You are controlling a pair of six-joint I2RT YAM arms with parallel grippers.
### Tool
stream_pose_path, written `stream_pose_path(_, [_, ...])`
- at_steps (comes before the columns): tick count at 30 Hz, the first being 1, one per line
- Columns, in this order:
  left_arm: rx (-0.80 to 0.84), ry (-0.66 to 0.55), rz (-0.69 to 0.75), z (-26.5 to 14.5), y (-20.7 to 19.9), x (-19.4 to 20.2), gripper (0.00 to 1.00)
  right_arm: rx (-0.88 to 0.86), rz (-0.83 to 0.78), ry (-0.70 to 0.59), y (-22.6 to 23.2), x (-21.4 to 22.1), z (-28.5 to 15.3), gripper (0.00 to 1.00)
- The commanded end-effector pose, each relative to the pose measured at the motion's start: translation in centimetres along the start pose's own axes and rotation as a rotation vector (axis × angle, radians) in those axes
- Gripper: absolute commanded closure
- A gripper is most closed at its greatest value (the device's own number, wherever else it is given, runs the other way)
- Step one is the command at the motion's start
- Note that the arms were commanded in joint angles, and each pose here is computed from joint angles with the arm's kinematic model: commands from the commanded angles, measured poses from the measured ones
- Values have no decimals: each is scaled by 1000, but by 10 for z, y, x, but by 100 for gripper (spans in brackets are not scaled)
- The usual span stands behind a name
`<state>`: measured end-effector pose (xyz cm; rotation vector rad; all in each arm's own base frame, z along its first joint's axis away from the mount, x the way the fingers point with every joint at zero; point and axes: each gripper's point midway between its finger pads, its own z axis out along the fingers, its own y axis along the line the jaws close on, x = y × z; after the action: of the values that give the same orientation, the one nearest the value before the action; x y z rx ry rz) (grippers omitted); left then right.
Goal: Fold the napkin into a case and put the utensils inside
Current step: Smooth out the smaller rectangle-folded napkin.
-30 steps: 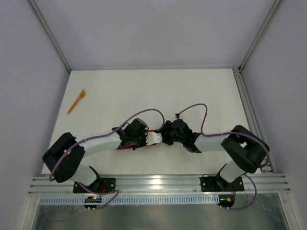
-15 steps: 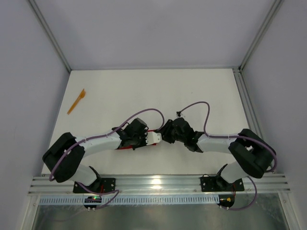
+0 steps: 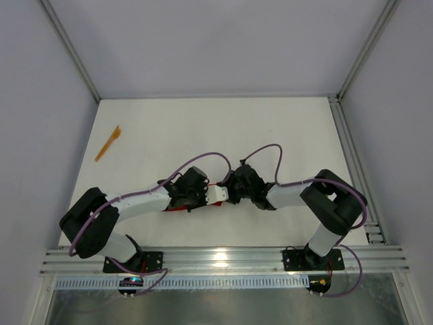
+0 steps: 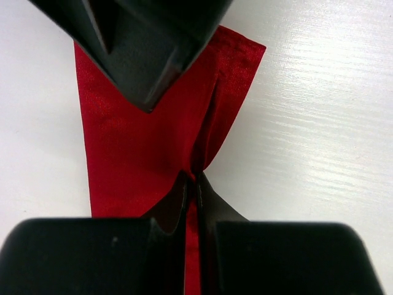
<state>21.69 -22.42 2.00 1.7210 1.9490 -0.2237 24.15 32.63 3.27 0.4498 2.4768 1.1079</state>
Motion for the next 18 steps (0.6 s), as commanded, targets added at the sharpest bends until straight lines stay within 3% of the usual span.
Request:
stream_pose_path(1, [-31, -89, -6, -11, 12, -28, 100, -54, -8, 11, 18, -2, 9, 57])
stream_pose_path(13, [-35, -79, -5, -11, 13, -27, 99, -27, -90, -169, 32, -34, -45, 54])
stream_pose_path(18, [-32, -74, -6, -11, 12, -26, 96, -78, -101, -137, 47, -31, -39, 55])
